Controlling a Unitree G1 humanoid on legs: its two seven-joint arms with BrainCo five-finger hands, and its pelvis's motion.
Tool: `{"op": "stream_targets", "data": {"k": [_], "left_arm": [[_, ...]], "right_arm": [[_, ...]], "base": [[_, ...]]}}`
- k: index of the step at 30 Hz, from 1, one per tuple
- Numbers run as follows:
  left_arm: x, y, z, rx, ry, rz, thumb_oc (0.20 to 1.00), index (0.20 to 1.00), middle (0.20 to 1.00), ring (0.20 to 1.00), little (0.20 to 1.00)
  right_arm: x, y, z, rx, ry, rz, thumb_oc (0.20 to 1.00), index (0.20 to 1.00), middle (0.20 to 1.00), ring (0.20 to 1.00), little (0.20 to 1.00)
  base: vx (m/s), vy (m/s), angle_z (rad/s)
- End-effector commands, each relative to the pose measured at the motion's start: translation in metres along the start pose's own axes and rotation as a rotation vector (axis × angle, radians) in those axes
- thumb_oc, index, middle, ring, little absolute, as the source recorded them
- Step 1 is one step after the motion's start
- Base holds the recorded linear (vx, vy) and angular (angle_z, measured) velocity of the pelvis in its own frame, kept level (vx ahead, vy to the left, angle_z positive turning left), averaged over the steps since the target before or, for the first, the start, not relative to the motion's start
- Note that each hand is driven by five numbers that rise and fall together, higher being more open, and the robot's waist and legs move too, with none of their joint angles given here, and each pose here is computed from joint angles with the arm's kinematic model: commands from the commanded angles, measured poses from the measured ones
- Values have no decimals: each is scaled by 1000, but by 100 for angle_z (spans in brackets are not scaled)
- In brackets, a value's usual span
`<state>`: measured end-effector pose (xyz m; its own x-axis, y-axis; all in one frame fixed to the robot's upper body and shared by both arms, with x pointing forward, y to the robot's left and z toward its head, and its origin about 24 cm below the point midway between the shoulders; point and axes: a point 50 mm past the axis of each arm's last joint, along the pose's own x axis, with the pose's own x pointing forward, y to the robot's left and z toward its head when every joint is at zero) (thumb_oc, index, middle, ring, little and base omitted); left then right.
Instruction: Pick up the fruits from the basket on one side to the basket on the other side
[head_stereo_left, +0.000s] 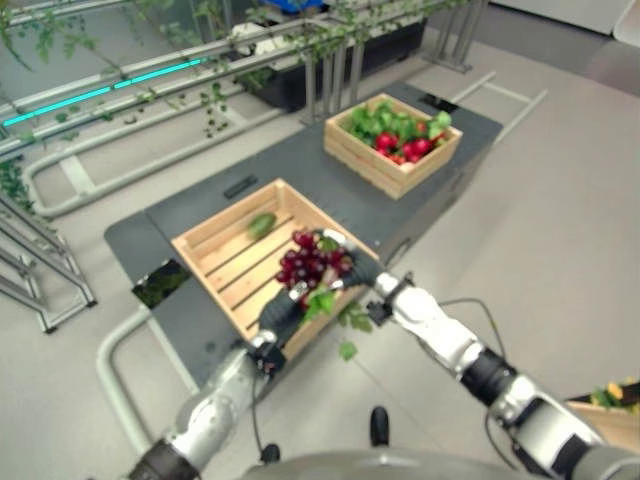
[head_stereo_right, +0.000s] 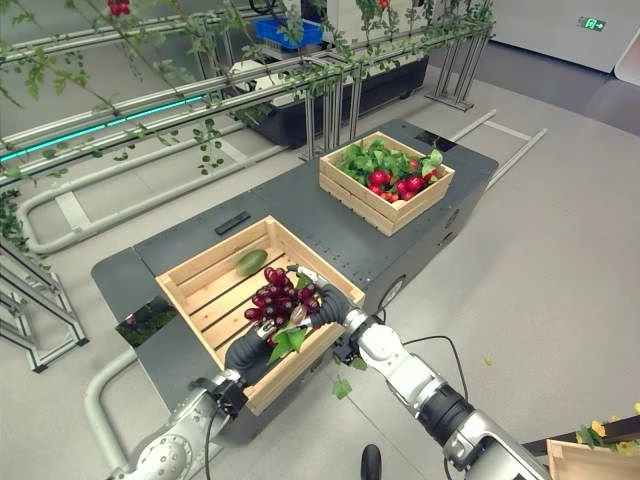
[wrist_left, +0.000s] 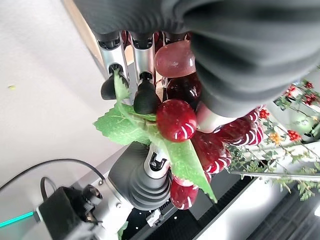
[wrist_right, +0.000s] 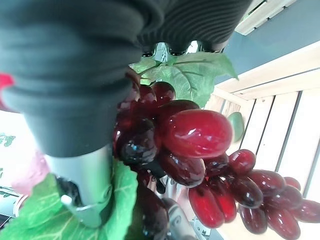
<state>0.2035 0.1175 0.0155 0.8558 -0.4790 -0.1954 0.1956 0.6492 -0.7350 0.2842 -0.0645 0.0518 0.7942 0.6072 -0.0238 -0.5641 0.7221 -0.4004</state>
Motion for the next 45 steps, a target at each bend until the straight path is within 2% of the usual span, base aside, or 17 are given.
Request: {"op": "stream_targets", "data": {"k": [1,10,17,22,25,33,45], "left_arm": [[18,-112,-11,-28,84,-595,200,200,200,200,200],[9,-126,-28,-137,210,-683,200,200,200,200,200],[9,-121,-3,-93,99,-671,200,200,200,200,200],[5,-97,34,-8,-83,-558,200,200,200,200,200],[-3,-72,54,13,-200,-432,200,200,200,200,200],[-16,-38,66,-5,-304,-257,200,200,200,200,200],[-2,-56,54,-33,-275,-333,200,200,200,200,200]], "right_arm": [[41,18,49,-6,-177,67,1000,1000,1000,1000,1000],[49,28,45,-29,-141,111,1000,1000,1000,1000,1000],[39,22,33,1,-115,85,1000,1000,1000,1000,1000],[8,5,5,69,-44,-10,1000,1000,1000,1000,1000],[-21,-12,-12,102,-1,-95,1000,1000,1000,1000,1000],[-56,-28,-29,156,53,-199,1000,1000,1000,1000,1000],[-27,-13,-16,133,8,-146,1000,1000,1000,1000,1000]], "base": [[0,0,0],[0,0,0],[0,0,0],[1,1,2],[0,0,0],[0,0,0],[0,0,0]]}}
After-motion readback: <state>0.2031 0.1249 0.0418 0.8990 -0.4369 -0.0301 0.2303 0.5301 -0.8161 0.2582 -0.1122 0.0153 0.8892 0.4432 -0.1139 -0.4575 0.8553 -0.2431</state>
